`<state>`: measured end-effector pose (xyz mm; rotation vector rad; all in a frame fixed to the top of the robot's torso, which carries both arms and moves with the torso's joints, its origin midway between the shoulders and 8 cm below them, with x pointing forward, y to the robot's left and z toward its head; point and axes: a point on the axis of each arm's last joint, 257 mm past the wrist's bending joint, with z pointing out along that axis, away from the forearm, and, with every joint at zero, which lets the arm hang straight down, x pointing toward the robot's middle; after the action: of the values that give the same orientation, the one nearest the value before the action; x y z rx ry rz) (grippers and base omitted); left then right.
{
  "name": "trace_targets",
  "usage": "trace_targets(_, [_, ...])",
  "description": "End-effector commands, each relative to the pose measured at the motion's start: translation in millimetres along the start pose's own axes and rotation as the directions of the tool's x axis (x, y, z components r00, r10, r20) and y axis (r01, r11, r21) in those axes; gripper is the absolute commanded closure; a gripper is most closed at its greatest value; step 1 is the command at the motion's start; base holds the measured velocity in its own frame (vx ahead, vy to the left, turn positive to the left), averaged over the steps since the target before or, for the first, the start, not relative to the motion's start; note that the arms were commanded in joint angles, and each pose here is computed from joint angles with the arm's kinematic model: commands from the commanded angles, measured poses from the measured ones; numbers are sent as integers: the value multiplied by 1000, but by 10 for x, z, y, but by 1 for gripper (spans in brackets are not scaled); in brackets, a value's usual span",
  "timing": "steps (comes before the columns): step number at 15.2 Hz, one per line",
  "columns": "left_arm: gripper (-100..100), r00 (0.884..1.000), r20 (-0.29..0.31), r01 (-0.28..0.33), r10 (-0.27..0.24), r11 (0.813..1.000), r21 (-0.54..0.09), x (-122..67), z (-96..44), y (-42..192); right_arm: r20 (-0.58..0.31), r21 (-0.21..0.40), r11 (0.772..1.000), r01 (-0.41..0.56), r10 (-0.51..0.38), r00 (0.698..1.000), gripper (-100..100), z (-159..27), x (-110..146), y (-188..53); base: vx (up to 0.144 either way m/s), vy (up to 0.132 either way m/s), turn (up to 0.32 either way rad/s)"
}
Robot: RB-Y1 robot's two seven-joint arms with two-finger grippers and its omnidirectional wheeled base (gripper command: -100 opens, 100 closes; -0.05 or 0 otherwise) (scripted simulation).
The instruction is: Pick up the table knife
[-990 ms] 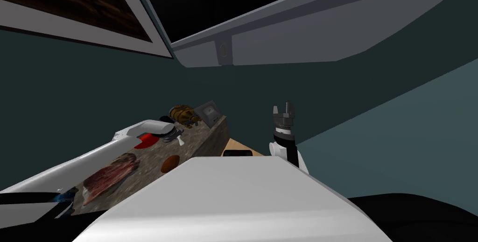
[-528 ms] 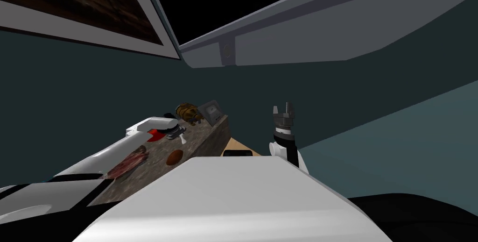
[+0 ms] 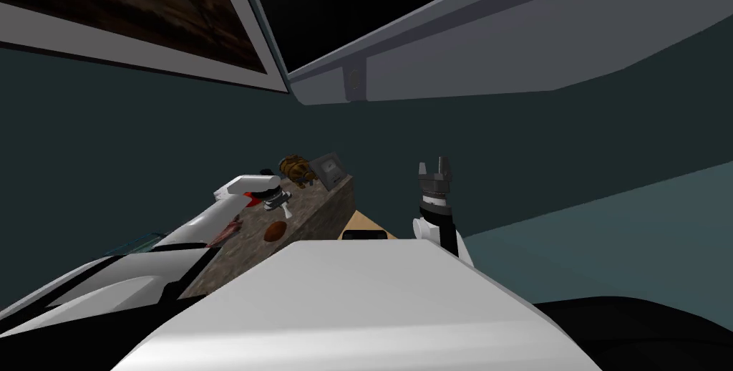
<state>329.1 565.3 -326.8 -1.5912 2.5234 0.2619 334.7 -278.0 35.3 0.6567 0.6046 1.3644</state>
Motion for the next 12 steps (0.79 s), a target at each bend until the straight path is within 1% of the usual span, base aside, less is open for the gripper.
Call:
trace_targets(1, [100, 998, -50, -43, 43, 999, 1, 168, 8, -155, 0, 0, 1000, 0, 0, 1000, 0, 0, 0, 0, -15, -31, 63])
trace_targets(2, [100, 996, -64, -55, 55, 998, -4, 210, -14, -175, 0, 0, 1000, 0, 0, 1000, 0, 0, 0, 0, -10, -13, -26])
trace_targets(3, [100, 996, -77, -56, 55, 998, -21, 241, -17, -130, 0, 0, 1000, 0, 0, 1000, 0, 0, 0, 0, -3, -3, -55])
trace_targets(4, [100, 995, -78, -56, 55, 998, -22, 243, -17, -127, 0, 0, 1000, 0, 0, 1000, 0, 0, 0, 0, 2, 2, -39])
trace_targets(5, [100, 993, -104, -55, 53, 998, -14, 272, -31, -224, 0, 0, 1000, 0, 0, 1000, 0, 0, 0, 0, -7, -11, 283])
trace_targets(6, [100, 991, -119, -65, 62, 998, -18, 325, -28, -269, 0, 0, 1000, 0, 0, 1000, 0, 0, 0, 0, -15, -44, 422])
trace_targets(7, [100, 985, -149, -87, 84, 996, -14, 421, -25, -346, 0, 0, 1000, 0, 0, 1000, 0, 0, 0, 0, -14, -48, 243])
trace_targets(8, [100, 978, -168, -121, 121, 993, 6, 516, -66, -478, 0, 0, 1000, 0, 0, 1000, 0, 0, 0, 0, -14, -32, 46])
trace_targets(9, [100, 975, -179, -134, 132, 991, 1, 541, -100, -480, 0, 0, 1000, 0, 0, 1000, 0, 0, 0, 0, -11, -16, -59])
trace_targets(11, [100, 971, -199, -138, 131, 990, -20, 584, -110, -421, 0, 0, 1000, 0, 0, 1000, 0, 0, 1, 0, -2, -1, -56])
trace_targets(12, [100, 974, -185, -133, 129, 991, -8, 549, -94, -447, 0, 0, 1000, 0, 0, 1000, 0, 0, 0, 0, 3, 1, -11])
